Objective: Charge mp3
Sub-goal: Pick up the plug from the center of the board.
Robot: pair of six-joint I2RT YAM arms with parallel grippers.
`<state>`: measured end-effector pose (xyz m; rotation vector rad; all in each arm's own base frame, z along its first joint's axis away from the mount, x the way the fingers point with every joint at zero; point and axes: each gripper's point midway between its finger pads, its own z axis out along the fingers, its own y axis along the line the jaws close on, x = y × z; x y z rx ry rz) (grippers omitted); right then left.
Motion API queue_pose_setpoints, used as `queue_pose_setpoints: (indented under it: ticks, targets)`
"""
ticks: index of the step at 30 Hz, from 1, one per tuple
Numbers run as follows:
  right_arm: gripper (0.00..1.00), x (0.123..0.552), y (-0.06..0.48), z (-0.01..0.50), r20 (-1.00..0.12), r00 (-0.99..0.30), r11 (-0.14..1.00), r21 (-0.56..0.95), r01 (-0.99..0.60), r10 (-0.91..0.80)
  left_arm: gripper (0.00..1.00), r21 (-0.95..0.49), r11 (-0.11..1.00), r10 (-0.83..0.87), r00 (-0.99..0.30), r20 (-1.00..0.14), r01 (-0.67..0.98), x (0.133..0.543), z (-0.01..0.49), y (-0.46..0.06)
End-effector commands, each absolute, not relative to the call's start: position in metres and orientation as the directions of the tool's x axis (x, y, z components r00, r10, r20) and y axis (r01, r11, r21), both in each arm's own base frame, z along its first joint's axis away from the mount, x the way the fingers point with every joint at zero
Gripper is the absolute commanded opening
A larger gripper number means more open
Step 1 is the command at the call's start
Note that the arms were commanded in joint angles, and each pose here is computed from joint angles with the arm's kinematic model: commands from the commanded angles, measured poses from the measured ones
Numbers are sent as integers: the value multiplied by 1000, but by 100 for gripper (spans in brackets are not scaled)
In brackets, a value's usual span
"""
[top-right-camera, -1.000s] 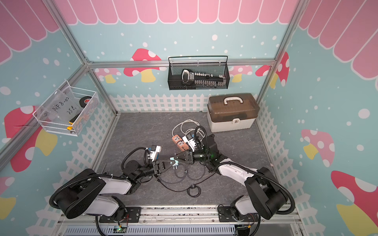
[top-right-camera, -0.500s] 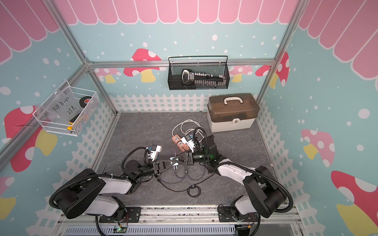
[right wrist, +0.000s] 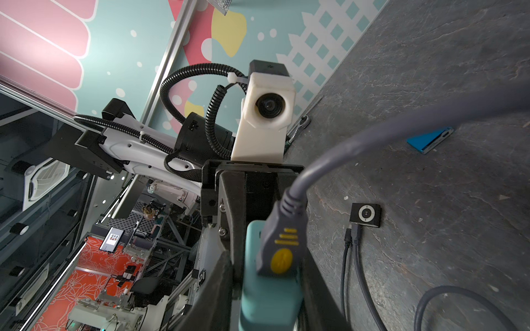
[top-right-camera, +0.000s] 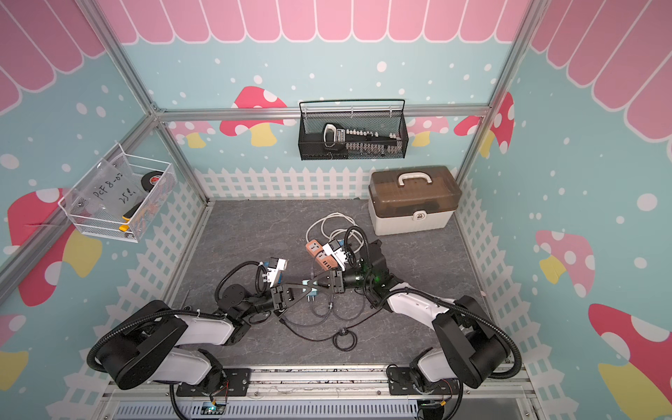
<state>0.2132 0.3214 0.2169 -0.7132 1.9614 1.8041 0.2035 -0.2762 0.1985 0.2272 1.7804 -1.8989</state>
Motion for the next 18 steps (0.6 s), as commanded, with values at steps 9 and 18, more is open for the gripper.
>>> queue_pose_setpoints:
  ticks: [9,18]
  targets:
    - [0,219,313,220,-663,-745,122,736,-666,-71,25,-877,-33,-274,-848,-454,480,213,213,-277]
    - [0,229,307,216,-664,-746,170,731,-661,-47,35,-876,-48,-257,-854,-453,480,212,217,-277]
